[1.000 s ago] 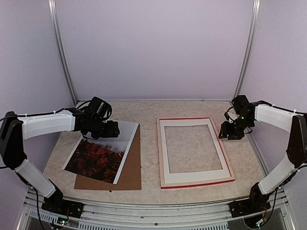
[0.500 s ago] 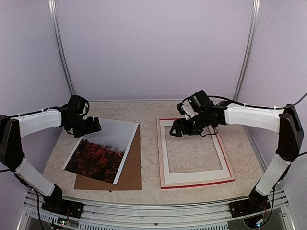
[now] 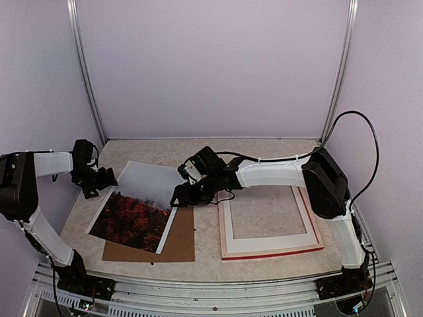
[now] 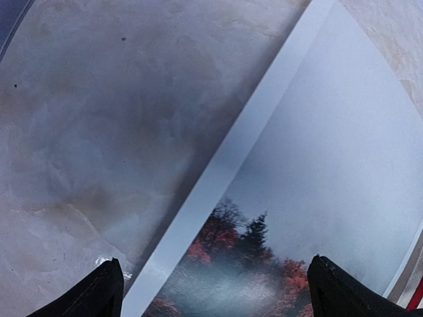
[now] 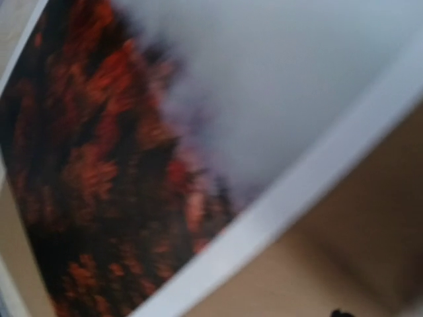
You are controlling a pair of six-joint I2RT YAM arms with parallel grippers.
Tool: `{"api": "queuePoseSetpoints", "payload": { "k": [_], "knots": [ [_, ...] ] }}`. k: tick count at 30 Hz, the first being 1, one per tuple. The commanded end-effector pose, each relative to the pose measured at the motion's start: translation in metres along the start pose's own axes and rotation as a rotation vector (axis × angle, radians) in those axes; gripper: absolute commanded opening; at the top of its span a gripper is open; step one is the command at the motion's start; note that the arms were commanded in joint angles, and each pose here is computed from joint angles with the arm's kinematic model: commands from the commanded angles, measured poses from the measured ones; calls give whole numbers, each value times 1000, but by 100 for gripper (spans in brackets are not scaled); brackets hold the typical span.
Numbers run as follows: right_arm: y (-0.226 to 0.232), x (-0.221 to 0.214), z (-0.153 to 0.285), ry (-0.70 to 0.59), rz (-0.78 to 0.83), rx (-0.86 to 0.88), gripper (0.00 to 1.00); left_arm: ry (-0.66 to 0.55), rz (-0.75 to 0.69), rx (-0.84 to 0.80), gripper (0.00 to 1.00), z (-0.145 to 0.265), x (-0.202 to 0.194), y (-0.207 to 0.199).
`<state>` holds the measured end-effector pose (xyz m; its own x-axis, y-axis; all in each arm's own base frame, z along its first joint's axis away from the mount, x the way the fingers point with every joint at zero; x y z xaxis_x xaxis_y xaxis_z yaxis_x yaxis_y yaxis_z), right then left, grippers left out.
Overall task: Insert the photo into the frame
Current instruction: Pick up the photo from the backboard.
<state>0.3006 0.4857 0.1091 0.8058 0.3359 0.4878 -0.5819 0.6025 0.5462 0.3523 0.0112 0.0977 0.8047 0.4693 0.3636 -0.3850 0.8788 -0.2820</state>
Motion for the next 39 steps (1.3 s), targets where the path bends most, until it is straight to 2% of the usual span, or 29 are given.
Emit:
{"api": "queuePoseSetpoints", "payload": {
  "k": [1, 9, 16, 29, 39],
  "knots": [
    [16, -1, -18, 15, -35, 96, 75, 45, 0, 1, 96, -11, -2, 12],
    [12, -16, -41, 48, -103, 124, 74, 93, 21, -5, 95, -26, -8, 21],
    [14, -16, -40, 43, -117, 130, 74, 160, 39, -45, 91, -32, -30, 22],
    [-18, -17, -39, 57, -175, 36, 74, 181, 105, -228, 71, -7, -69, 6],
    [-39, -12, -31, 47, -193, -11, 74, 172, 76, -309, 57, 8, -74, -16]
  ]
}}
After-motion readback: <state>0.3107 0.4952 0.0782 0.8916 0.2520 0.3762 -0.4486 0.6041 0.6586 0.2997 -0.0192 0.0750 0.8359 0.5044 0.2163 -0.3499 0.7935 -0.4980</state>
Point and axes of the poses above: each gripper's point midway between its finger pads, its own z axis back along the fingers, its own y axis along the line the jaws close on, x = y × z, the point moved 4 cm from there along z, back along the fingers, and after that the axes turned 2 degrees about z, right-handed, at the moved point
